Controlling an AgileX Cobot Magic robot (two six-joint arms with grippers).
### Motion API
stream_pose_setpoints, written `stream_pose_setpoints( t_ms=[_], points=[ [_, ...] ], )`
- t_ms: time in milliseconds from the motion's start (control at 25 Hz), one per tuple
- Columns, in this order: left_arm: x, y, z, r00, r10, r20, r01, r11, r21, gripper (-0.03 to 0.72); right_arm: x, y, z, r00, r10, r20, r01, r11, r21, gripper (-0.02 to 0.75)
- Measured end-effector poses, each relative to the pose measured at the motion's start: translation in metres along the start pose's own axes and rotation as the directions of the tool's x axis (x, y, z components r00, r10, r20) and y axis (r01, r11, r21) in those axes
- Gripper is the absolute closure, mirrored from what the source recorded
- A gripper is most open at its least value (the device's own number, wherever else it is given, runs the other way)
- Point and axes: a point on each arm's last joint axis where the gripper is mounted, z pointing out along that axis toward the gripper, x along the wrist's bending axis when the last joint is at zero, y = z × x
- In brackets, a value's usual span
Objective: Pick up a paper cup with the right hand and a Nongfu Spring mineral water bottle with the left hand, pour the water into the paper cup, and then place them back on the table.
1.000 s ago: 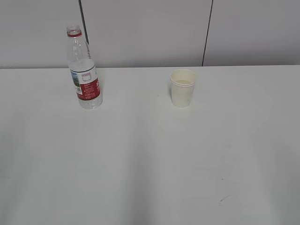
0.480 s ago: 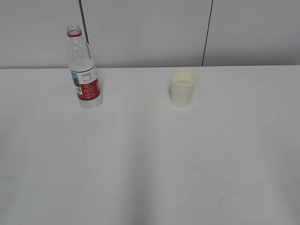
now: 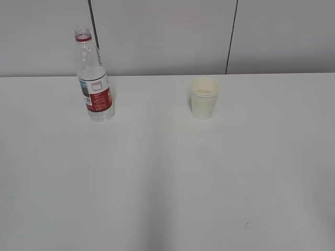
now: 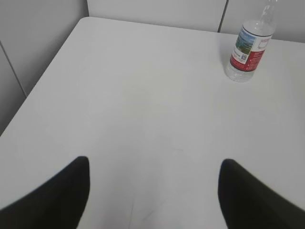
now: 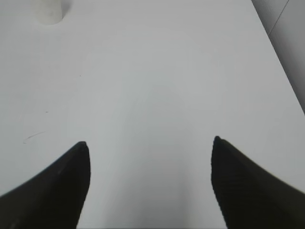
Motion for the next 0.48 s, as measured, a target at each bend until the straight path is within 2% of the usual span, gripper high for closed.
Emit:
stream_pose_setpoints(
  t_ms=[480],
  points=[
    [0.0003,-0.0007,-0.0011,1.0,0.002,-0.002,-0.002,1.0,-0.006,0.187,-0.0003,0.0,0.0,1.0,-0.002,0.003,0.002,1.0,0.0,0.155]
  ],
)
